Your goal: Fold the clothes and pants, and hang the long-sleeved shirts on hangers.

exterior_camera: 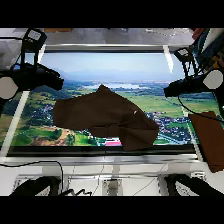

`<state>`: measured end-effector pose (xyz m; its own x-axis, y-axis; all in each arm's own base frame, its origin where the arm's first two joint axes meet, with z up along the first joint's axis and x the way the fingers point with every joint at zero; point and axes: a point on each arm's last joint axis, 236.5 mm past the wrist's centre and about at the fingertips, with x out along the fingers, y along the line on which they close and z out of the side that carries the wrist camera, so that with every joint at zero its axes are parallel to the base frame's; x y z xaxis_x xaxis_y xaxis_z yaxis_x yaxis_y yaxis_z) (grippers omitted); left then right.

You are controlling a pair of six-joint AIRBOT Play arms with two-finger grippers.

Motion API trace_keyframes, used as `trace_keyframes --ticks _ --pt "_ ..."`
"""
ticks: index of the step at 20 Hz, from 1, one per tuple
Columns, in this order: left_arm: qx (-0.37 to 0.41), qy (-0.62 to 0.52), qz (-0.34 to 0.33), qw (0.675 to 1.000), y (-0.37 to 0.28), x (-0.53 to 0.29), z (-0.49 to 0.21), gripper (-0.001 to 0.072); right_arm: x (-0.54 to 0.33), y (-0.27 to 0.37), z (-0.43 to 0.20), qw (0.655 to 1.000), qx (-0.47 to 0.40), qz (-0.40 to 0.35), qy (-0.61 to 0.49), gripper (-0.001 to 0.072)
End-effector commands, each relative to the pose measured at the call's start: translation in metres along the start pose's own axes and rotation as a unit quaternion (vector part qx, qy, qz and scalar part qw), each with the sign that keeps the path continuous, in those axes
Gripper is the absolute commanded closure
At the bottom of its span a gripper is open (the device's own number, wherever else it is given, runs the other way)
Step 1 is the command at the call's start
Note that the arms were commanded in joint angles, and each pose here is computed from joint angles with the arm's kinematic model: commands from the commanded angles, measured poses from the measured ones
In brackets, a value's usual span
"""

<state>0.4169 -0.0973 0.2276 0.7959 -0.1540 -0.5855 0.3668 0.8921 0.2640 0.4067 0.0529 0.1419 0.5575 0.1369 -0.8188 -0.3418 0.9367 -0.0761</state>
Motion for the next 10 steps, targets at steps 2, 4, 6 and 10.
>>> trace_keyframes --ticks 2,4,6,10 --pt "0.000 -0.001 0.000 1.000 0.000 0.000 0.000 0.0499 0.000 -0.007 -0.004 1.000 -0.008 -0.014 0.009 0.0699" --pt "0.000 0.000 0.000 1.000 0.000 0.000 0.000 0.0499 0.000 -0.025 -0.028 0.997 -0.013 -0.043 0.056 0.0700" --pt "0.000 -0.001 0.000 1.000 0.000 0.000 0.000 0.0499 0.006 -0.050 -0.067 0.992 0.018 -0.056 0.111 0.0702" --pt "0.000 0.000 0.000 1.000 0.000 0.000 0.000 0.0499 0.042 -0.044 -0.153 0.973 0.153 0.061 0.162 0.0703"
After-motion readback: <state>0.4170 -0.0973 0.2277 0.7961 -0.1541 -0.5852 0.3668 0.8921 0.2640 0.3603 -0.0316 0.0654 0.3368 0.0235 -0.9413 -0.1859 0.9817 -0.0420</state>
